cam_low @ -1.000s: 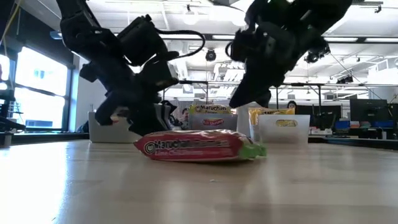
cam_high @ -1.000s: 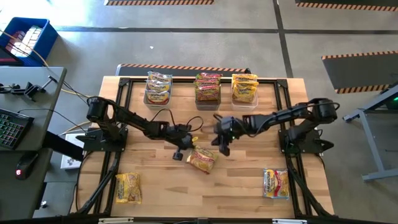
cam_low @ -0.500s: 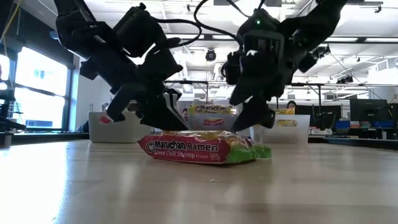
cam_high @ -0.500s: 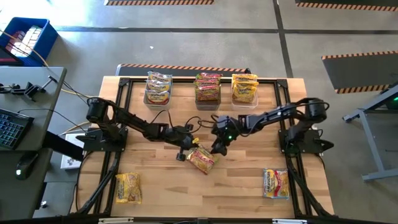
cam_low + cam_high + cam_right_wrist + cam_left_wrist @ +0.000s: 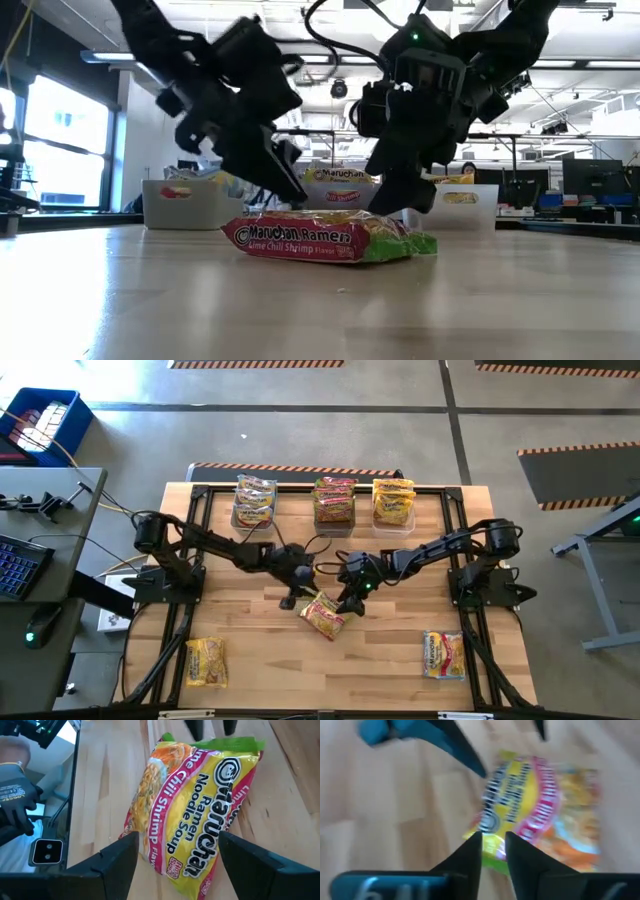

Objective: Sort Maruchan noodles
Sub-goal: Put the green noodle pack into the black bin

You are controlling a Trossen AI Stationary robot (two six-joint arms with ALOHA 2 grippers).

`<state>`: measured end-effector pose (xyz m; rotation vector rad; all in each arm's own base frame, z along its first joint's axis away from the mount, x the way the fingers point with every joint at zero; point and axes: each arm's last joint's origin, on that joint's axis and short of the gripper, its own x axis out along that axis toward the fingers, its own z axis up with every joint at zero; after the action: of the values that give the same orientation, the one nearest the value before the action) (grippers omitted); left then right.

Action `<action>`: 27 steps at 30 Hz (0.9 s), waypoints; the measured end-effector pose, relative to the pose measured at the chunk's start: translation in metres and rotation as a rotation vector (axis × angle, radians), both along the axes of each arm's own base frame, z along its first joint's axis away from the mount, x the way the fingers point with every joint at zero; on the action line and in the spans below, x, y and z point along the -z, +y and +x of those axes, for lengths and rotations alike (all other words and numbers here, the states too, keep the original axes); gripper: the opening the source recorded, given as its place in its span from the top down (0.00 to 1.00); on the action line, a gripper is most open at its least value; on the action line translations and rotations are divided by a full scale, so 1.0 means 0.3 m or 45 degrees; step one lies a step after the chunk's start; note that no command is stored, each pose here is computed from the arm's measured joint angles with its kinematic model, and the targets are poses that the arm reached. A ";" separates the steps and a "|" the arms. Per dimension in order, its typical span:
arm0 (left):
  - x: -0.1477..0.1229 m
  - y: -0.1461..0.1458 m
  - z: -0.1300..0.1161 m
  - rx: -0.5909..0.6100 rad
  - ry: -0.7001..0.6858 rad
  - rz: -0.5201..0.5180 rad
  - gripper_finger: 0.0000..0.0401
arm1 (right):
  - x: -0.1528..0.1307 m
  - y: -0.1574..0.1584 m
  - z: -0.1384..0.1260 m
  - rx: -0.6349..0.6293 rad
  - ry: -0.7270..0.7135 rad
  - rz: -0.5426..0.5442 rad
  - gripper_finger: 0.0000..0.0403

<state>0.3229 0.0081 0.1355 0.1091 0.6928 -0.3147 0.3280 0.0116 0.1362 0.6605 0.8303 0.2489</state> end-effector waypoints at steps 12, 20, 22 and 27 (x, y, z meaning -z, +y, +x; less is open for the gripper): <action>0.010 0.116 0.039 0.126 0.042 -0.206 0.50 | -0.002 0.000 0.002 -0.022 -0.027 -0.024 0.34; 0.115 0.127 0.083 0.173 0.116 -0.192 0.45 | -0.003 0.000 0.003 -0.036 -0.046 -0.040 0.34; 0.136 0.125 0.087 0.237 0.116 -0.218 0.46 | -0.004 0.000 0.003 -0.035 -0.046 -0.040 0.34; 0.148 0.120 0.088 0.311 0.097 -0.227 0.53 | -0.004 0.000 0.003 -0.040 -0.050 -0.045 0.34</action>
<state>0.3494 0.0442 0.0912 0.0115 0.7248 -0.6157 0.3290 0.0117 0.1373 0.6085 0.8062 0.2741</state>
